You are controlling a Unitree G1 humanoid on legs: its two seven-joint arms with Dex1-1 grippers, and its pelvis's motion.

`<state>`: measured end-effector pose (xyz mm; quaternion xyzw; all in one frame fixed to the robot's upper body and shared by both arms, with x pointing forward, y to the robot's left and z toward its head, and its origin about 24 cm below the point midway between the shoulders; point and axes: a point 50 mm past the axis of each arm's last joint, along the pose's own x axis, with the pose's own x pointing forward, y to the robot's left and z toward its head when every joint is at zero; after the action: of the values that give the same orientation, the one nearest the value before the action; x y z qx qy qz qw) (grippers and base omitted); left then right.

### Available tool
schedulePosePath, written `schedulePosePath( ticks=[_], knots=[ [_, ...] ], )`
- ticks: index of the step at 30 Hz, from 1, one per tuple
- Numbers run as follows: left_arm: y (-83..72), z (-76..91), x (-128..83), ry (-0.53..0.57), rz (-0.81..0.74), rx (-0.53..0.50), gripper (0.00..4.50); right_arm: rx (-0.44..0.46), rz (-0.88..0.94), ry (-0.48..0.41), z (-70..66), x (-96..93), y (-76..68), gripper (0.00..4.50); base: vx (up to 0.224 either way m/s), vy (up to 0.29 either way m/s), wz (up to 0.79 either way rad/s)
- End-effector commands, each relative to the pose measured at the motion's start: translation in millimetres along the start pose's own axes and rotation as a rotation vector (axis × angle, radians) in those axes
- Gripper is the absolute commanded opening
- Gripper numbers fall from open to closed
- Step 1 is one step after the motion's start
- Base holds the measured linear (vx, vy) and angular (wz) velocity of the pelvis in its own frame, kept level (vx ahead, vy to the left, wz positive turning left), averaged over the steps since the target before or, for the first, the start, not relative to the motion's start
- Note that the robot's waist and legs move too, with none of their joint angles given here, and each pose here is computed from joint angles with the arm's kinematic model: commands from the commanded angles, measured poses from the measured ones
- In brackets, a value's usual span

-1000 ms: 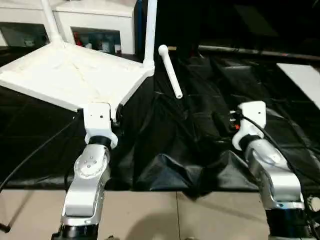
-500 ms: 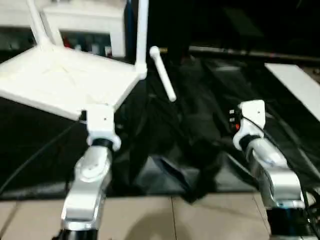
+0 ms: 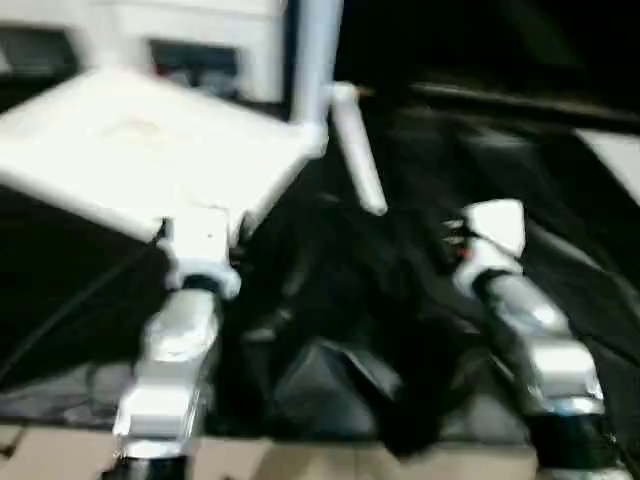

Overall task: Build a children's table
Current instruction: Move to table

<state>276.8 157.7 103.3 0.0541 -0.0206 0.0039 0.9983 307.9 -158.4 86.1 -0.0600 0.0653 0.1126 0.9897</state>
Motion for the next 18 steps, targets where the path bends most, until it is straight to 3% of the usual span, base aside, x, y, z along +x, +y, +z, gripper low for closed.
schedulePosePath(
  ticks=[1,10,18],
  knots=[
    [-8.0,0.1,-1.2,0.005,-0.029,-0.007,2.49,-0.012,-0.035,0.023,-5.4,-2.6,-8.7,3.92,-0.033,-0.133,0.73],
    [-7.5,-0.8,-0.8,0.012,-0.027,-0.004,2.49,-0.021,-0.035,0.025,-5.6,-1.1,-8.7,3.92,0.118,0.002,0.49],
    [-15.0,-4.8,-2.7,0.028,-0.123,0.032,2.49,0.095,-0.060,0.038,-7.7,-0.7,-15.1,3.92,0.082,0.012,0.24]
  ],
)
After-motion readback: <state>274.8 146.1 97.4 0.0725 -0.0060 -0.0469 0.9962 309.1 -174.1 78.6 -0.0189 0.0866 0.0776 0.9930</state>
